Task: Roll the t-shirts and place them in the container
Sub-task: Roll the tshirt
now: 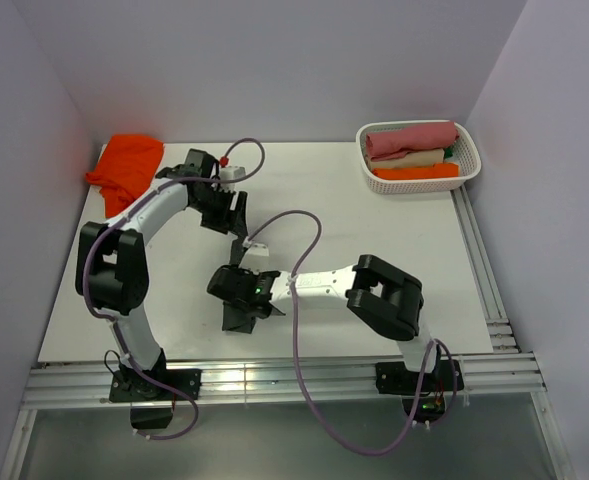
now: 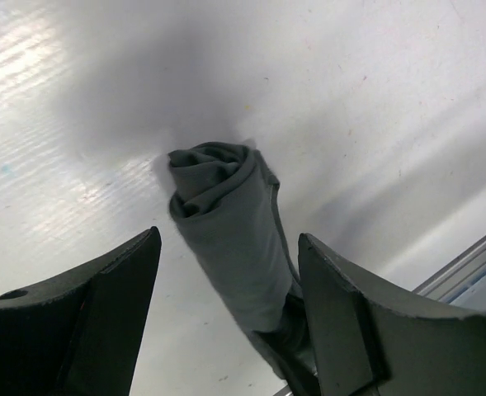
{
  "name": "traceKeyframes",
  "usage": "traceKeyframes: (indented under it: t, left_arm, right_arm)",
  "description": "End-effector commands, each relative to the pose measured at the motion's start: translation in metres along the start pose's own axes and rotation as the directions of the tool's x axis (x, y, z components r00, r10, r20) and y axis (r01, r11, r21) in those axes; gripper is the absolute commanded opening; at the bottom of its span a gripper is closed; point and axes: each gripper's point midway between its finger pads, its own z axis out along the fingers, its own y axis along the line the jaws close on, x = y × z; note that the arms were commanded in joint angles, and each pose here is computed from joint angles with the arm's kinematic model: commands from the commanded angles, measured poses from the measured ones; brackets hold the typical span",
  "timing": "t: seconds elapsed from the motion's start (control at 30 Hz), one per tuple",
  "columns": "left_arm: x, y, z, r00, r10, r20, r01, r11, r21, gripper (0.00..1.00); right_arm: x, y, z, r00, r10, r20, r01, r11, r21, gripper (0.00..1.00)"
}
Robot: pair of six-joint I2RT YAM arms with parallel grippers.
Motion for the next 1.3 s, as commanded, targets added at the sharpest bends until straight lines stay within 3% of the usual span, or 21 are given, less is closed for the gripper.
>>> traceKeyframes:
  t: [0.0, 0.33, 0.7, 1.03, 1.27]
  left_arm:
    - [-0.007, 0.0, -0.017, 1.0, 0.028, 0.011, -0.028, 0.998, 0.054, 0.73]
    - [0.028, 0.013, -0.014, 0.999, 0.023, -0.031, -0.02, 0.996, 0.092, 0.73]
    - [0.068, 0.025, 0.019, 0.995, -0.03, -0.094, 0.037, 0.996, 0.079, 0.72]
    - [0.078, 0.038, 0.04, 0.993, -0.038, -0.113, 0.032, 0.998, -0.051, 0.68]
    - [0.078, 0.043, 0.042, 0.991, -0.038, -0.124, 0.029, 0.997, -0.072, 0.67]
  right_arm:
    - [0.033, -0.035, 0.008, 0.994, 0.02, -0.109, -0.016, 0.999, 0.038, 0.45]
    - [0.031, -0.039, 0.014, 0.979, 0.128, -0.16, -0.151, 0.978, -0.142, 0.4]
    - [0.037, -0.047, 0.021, 0.963, 0.176, -0.203, -0.21, 0.964, -0.163, 0.39]
    - [0.013, -0.04, 0.01, 0.975, 0.154, -0.157, -0.175, 0.976, -0.129, 0.61]
    - [-0.009, -0.039, -0.006, 0.978, 0.184, -0.1, -0.197, 0.971, -0.139, 0.69]
